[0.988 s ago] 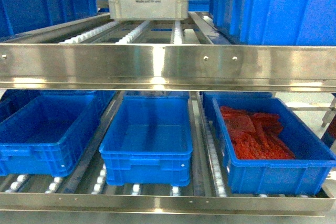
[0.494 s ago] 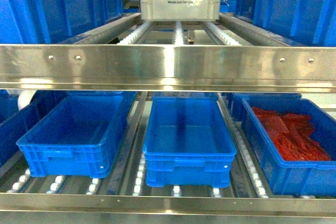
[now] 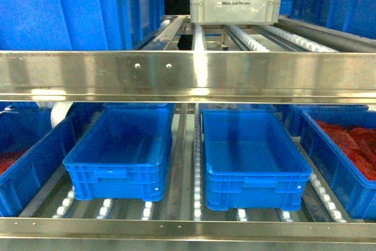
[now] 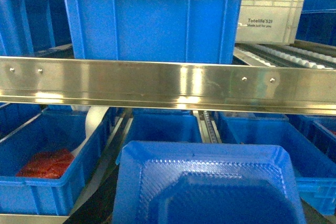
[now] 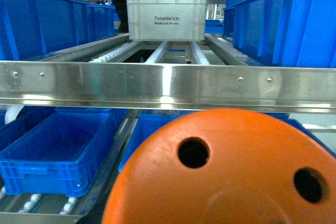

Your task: Sort blue parts and orange caps into right shelf containers

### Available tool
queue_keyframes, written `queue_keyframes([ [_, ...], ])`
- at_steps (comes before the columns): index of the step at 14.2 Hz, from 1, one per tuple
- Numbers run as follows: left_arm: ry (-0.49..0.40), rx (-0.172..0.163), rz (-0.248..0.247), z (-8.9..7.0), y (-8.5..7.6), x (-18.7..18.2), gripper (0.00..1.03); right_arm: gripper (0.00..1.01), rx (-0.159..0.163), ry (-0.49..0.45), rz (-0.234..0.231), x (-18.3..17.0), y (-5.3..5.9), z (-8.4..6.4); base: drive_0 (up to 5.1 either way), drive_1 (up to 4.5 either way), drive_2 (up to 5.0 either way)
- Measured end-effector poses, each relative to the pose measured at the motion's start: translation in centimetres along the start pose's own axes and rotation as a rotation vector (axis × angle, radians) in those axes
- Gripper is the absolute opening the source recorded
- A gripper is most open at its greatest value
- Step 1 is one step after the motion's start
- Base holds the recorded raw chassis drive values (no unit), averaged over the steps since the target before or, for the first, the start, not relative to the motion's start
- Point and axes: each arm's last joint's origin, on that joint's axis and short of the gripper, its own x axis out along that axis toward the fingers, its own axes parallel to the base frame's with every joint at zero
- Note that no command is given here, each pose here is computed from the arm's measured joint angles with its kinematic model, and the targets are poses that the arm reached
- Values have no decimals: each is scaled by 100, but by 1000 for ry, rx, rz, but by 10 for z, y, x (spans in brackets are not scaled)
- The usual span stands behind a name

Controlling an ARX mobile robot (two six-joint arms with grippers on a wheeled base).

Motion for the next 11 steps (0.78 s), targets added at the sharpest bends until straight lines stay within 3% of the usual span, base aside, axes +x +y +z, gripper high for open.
queue_keyframes([
  [8,0,0,0,0,0,0,42,44,0,0,3,0,0,0,-493,248,248],
  [11,0,0,0,0,0,0,42,44,0,0,3,0,0,0,0,0,0],
])
